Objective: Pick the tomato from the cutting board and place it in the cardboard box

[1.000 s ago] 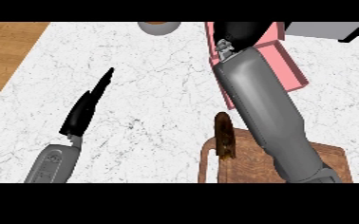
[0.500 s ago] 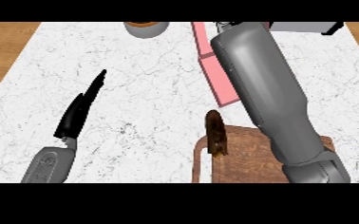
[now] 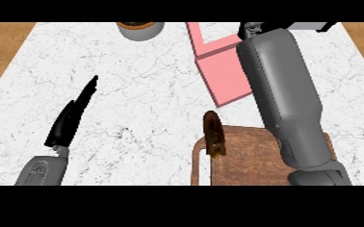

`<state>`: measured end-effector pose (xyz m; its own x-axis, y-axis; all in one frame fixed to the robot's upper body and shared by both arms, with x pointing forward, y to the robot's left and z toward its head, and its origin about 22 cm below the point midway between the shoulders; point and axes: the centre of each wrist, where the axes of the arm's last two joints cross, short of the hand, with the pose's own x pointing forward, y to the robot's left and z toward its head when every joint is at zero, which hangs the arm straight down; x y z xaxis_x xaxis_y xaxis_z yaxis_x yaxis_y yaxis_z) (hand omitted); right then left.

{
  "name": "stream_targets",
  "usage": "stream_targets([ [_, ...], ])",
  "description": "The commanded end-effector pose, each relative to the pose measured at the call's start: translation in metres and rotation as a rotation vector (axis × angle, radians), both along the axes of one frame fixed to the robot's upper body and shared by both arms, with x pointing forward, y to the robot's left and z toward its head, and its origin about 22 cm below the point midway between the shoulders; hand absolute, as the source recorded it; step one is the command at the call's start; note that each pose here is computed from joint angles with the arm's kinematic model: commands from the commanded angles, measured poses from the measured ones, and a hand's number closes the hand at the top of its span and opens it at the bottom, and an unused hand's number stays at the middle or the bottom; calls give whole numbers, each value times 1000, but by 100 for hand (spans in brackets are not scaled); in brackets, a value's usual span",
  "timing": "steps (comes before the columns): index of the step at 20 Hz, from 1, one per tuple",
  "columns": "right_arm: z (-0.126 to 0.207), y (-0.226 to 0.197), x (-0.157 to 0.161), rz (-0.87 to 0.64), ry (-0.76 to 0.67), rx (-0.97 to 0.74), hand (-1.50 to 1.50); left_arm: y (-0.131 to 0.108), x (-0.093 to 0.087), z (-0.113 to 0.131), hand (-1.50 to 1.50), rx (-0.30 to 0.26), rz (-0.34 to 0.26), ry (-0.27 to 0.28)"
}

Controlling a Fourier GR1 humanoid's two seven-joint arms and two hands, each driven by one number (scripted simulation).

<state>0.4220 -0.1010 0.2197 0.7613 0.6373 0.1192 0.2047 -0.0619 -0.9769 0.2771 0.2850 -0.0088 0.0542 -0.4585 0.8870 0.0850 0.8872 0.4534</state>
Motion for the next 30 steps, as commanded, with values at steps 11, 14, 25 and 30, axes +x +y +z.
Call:
stream_targets([
  [11, -60, -46, -13, 13, -271, 342, -150, -17, 3, -1, 0, 4, -3, -23],
  [14, -40, -52, -17, 56, -498, 383, -150, -9, 8, 12, 0, -2, -17, -29],
  [25, -61, -93, -45, -46, -905, 531, -150, -3, 8, 8, 0, -4, 27, -21],
  [30, -88, -110, -91, -16, -1015, 452, -150, -10, 0, 2, 0, -12, 22, -10],
])
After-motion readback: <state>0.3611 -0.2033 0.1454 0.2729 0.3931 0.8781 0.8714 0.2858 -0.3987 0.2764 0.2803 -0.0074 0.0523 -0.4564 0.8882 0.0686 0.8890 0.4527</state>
